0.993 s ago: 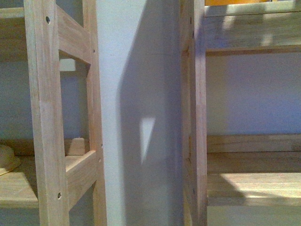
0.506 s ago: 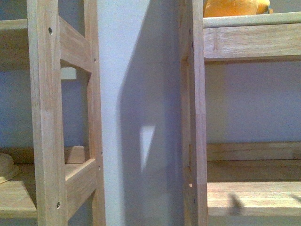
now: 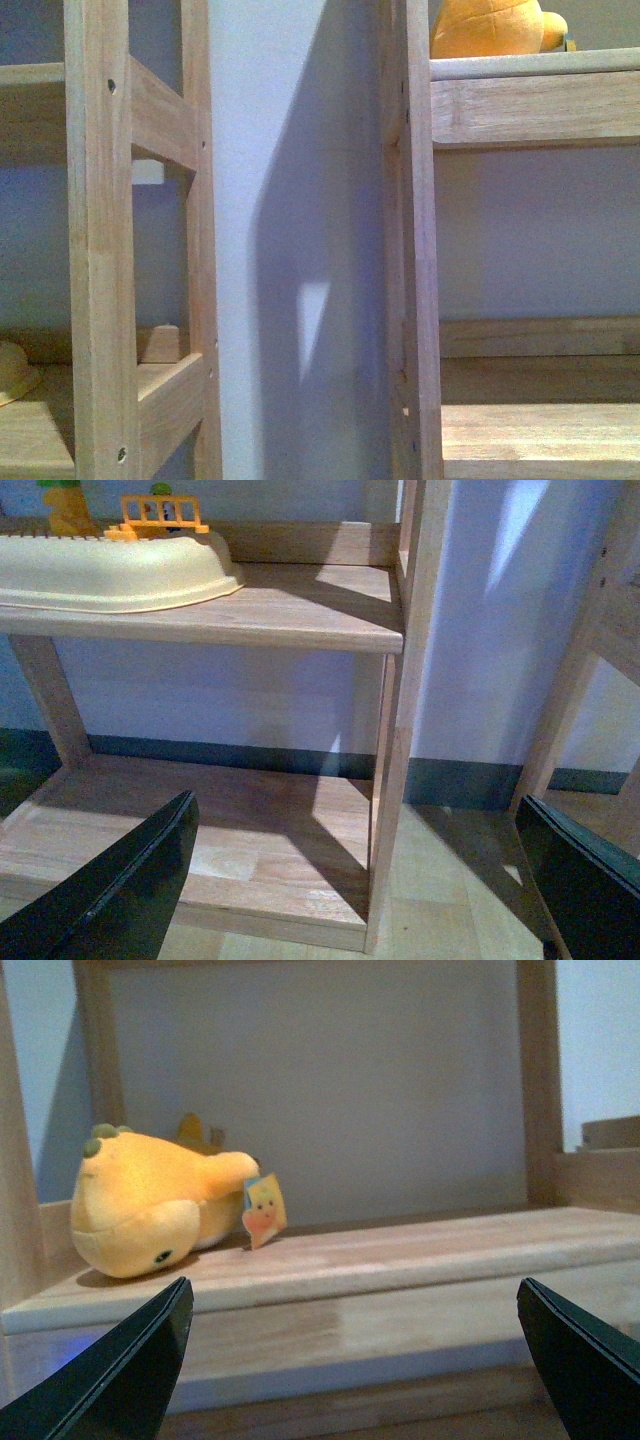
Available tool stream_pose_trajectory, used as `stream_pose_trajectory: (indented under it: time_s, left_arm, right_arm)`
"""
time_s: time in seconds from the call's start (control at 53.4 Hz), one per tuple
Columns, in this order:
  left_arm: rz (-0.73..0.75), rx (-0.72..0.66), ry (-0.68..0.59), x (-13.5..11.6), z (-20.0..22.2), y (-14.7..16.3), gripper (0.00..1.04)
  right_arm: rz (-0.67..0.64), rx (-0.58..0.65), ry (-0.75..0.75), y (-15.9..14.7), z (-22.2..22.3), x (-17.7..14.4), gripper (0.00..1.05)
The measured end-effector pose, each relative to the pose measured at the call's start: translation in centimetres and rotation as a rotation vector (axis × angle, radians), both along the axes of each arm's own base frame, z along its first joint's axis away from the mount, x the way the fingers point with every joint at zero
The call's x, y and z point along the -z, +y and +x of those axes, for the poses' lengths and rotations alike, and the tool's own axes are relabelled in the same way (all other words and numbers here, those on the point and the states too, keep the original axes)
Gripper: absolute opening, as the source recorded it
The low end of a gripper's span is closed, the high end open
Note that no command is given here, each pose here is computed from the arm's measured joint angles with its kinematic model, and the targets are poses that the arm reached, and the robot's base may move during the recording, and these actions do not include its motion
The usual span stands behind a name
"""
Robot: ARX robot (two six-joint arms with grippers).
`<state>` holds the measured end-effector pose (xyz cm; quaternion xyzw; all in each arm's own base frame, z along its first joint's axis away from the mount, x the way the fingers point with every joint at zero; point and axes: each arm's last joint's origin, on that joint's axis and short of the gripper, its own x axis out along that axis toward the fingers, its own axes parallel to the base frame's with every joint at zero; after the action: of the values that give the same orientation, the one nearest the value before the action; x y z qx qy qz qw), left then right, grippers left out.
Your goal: Put away toys
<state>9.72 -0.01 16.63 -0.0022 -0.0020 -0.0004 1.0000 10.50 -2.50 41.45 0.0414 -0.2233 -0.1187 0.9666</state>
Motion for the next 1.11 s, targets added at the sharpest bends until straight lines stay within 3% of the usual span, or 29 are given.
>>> stream_pose_trajectory:
  time_s: [0.469,0.75,0.881,1.106]
  left_arm:
    - [0.000,0.000,0.000,0.0,0.0,0.0,0.98]
    - [0.000,0.000,0.000,0.0,0.0,0.0,0.98]
    - [0.000,0.000,0.000,0.0,0.0,0.0,0.98]
    - [0.000,0.000,0.000,0.0,0.0,0.0,0.98]
  right_arm:
    - [0.136,-0.074,0.148,1.5,-0.7,12.6,0.98]
    - [0.138,-0.084,0.178,1.6,-0.6,14.0,0.98]
    - [-0.004,-0.241,0.406,2.4,-0.7,15.1,0.80]
    - [-0.060,-0.244,0.454,2.5,-0.7,18.1,0.48]
